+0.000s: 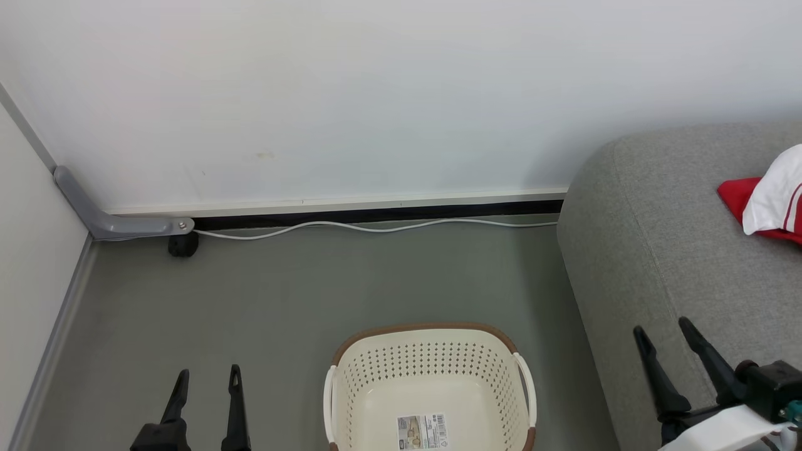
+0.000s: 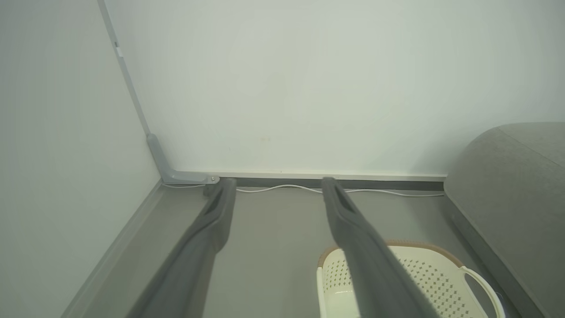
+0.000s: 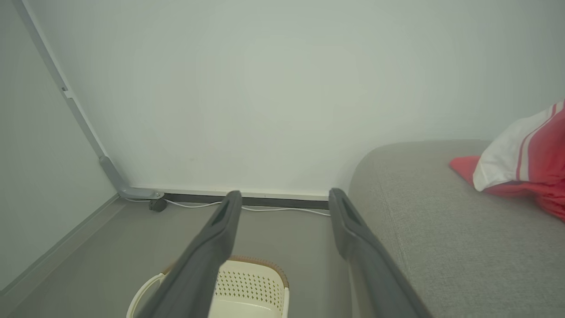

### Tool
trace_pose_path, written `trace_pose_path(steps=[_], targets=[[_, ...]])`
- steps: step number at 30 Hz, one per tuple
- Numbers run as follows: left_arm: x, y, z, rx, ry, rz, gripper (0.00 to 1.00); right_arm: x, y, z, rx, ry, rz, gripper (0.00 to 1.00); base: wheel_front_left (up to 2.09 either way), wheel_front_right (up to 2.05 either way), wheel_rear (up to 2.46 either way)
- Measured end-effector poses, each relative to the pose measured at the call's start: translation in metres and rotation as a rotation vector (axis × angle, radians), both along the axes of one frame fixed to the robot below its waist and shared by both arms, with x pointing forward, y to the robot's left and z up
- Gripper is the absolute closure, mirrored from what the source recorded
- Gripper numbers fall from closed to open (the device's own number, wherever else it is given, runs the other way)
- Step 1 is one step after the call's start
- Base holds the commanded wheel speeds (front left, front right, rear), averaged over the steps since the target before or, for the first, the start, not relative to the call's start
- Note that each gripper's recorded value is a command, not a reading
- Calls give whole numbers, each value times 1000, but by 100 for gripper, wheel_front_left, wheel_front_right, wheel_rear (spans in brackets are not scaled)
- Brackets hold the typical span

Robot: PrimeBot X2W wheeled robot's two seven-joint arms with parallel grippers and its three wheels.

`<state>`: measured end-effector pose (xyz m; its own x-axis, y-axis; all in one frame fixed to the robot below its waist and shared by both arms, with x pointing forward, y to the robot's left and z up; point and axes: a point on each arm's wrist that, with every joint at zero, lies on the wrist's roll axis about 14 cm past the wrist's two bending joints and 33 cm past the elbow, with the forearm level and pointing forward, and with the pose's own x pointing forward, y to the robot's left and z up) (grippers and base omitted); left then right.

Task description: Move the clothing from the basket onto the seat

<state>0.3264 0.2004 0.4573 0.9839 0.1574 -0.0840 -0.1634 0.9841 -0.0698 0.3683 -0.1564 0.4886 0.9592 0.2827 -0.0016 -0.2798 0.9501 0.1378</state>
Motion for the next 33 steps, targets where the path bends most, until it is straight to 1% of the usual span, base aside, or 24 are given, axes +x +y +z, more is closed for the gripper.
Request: trace_pose_path(steps=[7,18,19,25,33], targets=[[-11,2,-4,3,11,14,0,-8,4,-10,7,30,3,0,0,0,0],[-16,0,-5,-10,15,3,0,-8,2,-11,5,33,-8,0,0,0,0],[-16,0,-5,-14,14,3,100,-8,2,-11,7,33,-9,100,0,0,0],[-26,-3,-29,-38,95,9,100,-24,12,-39,39,125,-11,100,0,0,0],[-27,-2,-35,-124,120,30,100,-24,6,-42,110,159,-49,100,0,0,0]])
